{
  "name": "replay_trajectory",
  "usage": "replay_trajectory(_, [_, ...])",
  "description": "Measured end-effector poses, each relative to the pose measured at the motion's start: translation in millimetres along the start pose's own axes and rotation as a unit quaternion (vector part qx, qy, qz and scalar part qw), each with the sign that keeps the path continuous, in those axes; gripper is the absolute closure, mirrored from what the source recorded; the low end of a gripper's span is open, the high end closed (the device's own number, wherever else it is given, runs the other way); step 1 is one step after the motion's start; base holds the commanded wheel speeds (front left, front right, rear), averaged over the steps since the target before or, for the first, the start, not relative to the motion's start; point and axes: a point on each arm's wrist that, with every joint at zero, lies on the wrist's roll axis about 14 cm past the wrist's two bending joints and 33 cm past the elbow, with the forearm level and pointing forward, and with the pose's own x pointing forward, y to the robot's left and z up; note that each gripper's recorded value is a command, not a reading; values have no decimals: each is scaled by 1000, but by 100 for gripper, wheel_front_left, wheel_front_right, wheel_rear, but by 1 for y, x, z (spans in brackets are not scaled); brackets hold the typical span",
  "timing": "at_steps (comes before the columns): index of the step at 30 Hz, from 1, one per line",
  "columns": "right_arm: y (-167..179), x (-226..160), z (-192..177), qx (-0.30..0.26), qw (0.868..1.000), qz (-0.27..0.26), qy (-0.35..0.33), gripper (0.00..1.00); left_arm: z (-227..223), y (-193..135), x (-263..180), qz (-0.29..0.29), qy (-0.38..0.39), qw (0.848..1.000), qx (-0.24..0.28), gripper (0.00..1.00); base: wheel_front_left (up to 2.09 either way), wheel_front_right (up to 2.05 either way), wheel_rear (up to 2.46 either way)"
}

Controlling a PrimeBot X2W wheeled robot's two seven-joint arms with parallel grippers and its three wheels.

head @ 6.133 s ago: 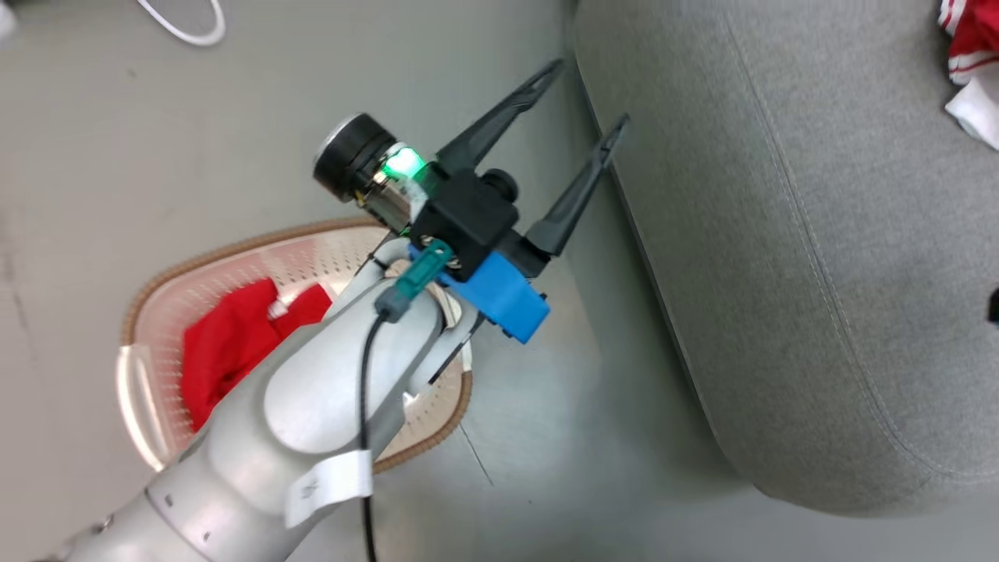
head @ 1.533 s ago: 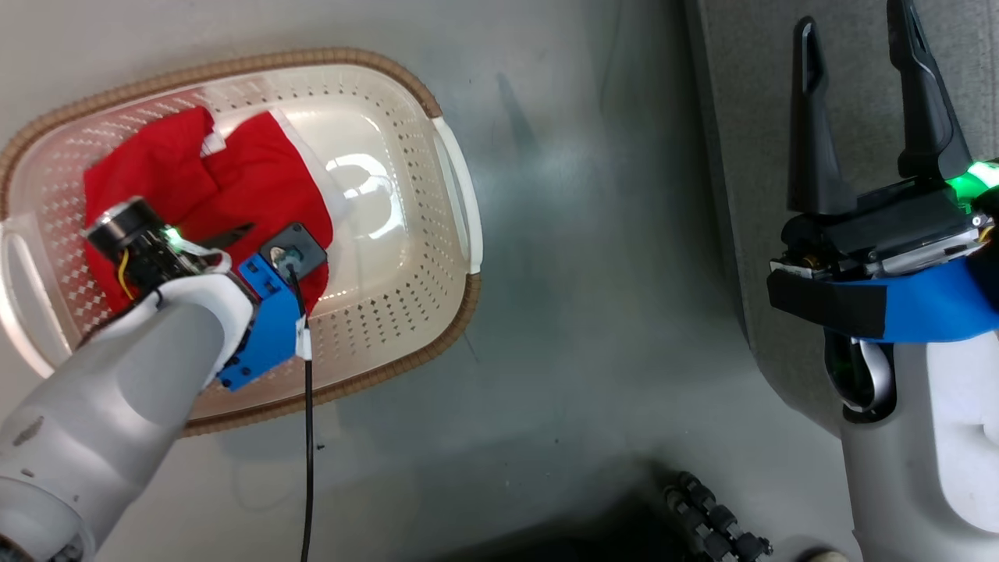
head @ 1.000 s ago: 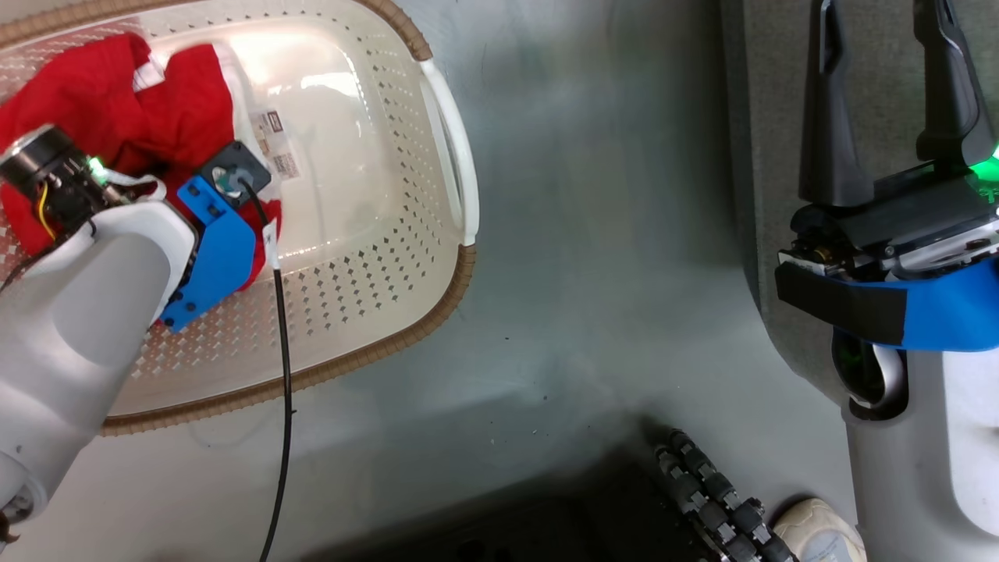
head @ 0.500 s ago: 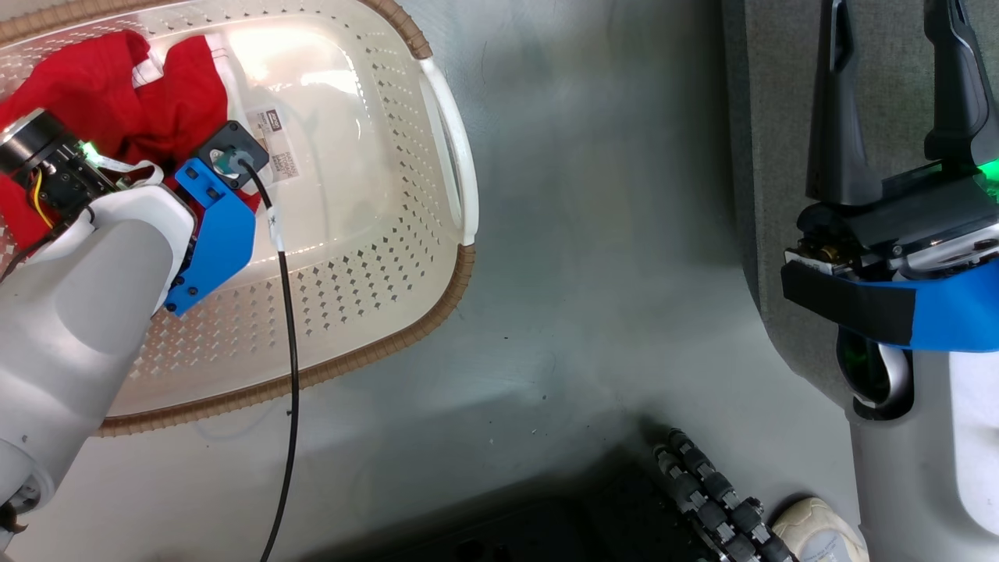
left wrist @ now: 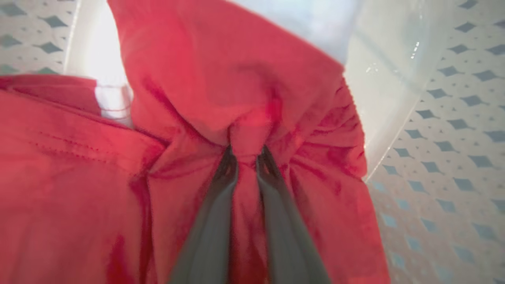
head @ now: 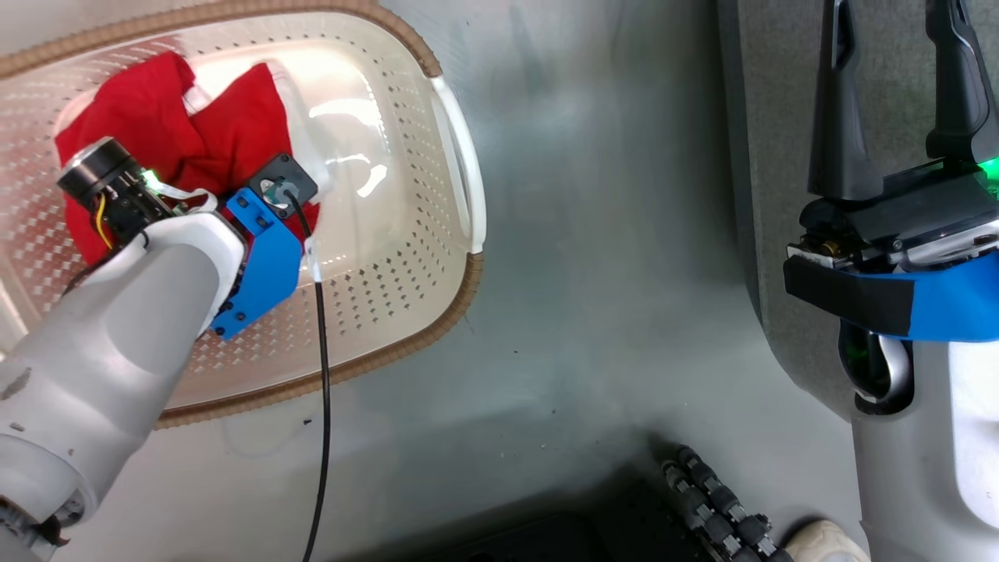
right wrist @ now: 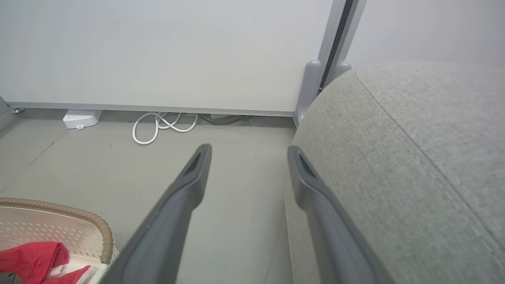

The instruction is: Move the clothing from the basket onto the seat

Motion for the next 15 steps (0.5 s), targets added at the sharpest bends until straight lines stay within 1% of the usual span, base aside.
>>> replay_trajectory(8, [6,3,19,3,1000,6,-20,0,30,-7,-26,6,-63,998,-10,100,0,0,0])
replay_trajectory(15, [12,3,42,4,999,11,-42,0,57,-7,-60,22,-127,991,-26,100,0,0,0])
